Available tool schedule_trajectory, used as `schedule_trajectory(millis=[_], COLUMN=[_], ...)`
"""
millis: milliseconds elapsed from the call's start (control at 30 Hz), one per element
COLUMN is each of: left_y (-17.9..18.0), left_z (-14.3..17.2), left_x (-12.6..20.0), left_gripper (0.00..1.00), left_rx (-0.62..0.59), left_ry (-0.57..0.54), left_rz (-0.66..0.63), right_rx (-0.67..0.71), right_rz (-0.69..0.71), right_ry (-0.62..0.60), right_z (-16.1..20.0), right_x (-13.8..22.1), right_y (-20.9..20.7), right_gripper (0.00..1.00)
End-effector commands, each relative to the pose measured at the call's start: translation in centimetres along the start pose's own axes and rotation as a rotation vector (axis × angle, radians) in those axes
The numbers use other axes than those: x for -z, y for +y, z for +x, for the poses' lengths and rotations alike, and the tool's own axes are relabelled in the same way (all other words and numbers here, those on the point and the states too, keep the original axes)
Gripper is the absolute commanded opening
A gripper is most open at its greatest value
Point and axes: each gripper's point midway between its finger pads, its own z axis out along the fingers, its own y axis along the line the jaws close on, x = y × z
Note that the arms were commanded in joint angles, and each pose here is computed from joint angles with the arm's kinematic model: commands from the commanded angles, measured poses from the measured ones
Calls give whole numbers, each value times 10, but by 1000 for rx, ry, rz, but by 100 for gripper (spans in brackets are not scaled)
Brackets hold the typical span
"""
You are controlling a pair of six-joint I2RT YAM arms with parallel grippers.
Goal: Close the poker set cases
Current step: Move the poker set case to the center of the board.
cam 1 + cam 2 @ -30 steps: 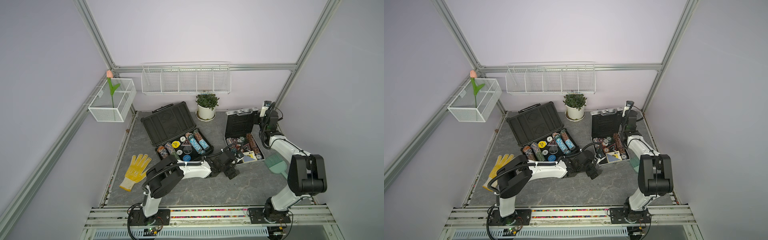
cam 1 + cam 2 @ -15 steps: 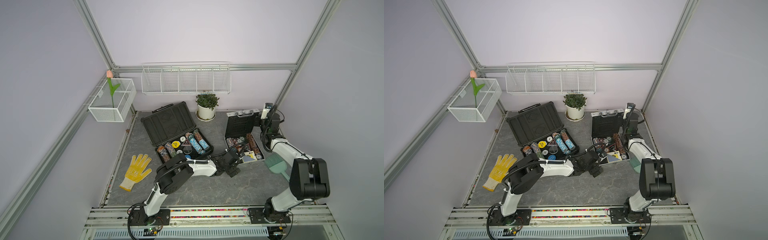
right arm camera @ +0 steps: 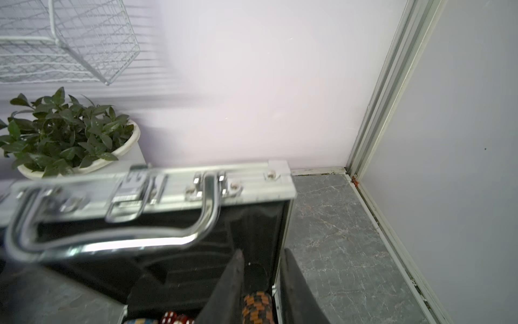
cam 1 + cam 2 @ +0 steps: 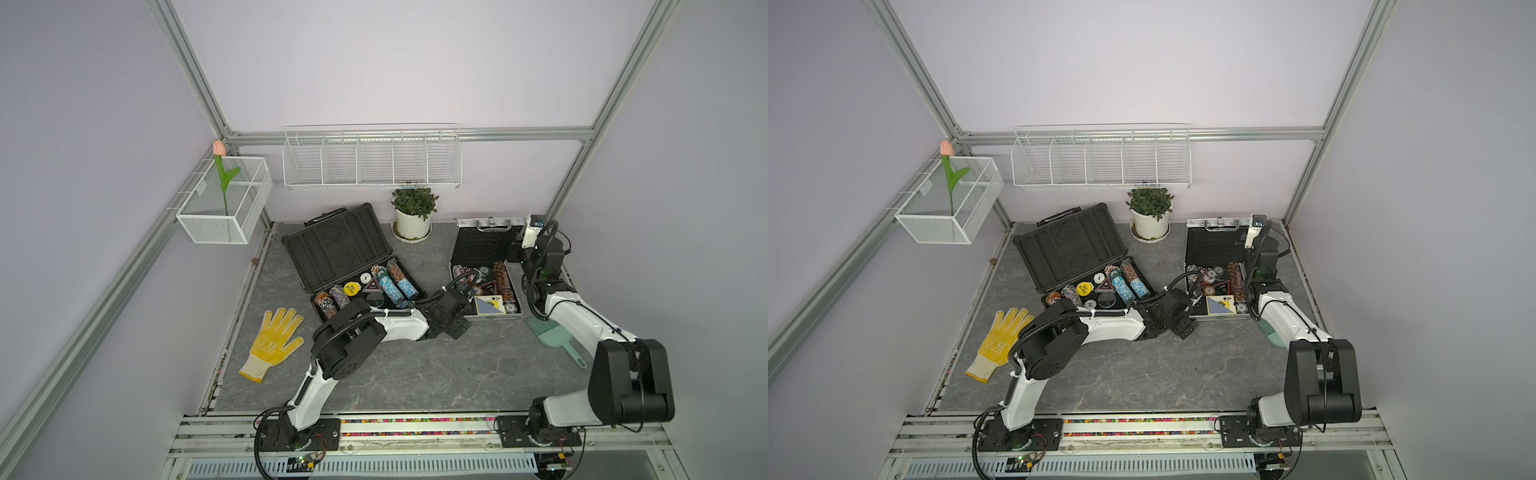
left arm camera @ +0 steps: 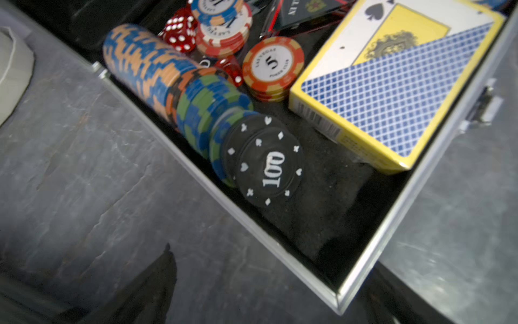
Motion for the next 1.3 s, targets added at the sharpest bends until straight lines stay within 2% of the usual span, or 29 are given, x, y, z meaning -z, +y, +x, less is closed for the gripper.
schedule_trajectory(millis=[0,100,233,400,467,667,733,767,833,1000,1267], left_y=[37,45,48,48,49,50,50,50,50,51,50], left_z=[-14,-14,-13,-12,-11,-11,-11,-11,-11,-13,-15], left_x=[-7,-10,-11,-11,-10,-7,-6,-6,-5,-5,-4], left_gripper=[100,100,100,100,100,100,100,100,100,100,100], left_rx=[60,63,52,51,52,52,54,55,57,60,64], left_ry=[-27,-25,-20,-21,-22,-32,-35,-38,-43,-50,-58], left_rz=[-109,-125,-133,-132,-133,-134,-135,-135,-133,-133,-122], right_rx=[14,11,1,-23,-31,-49,-62,-75,-104,-94,-95], right_rz=[12,16,8,49,75,96,81,68,20,-101,-135], right_ry=[-3,9,21,18,6,-11,-3,-31,-44,-42,-52], right_z=[7,18,29,31,26,12,15,2,-2,-4,6], right_x=[10,18,17,3,-2,-20,-27,-32,-41,-63,-86], right_y=[-1,0,3,-3,-10,-32,-40,-43,-48,-41,-37], right_gripper=[27,30,47,76,81,82,82,82,82,81,76])
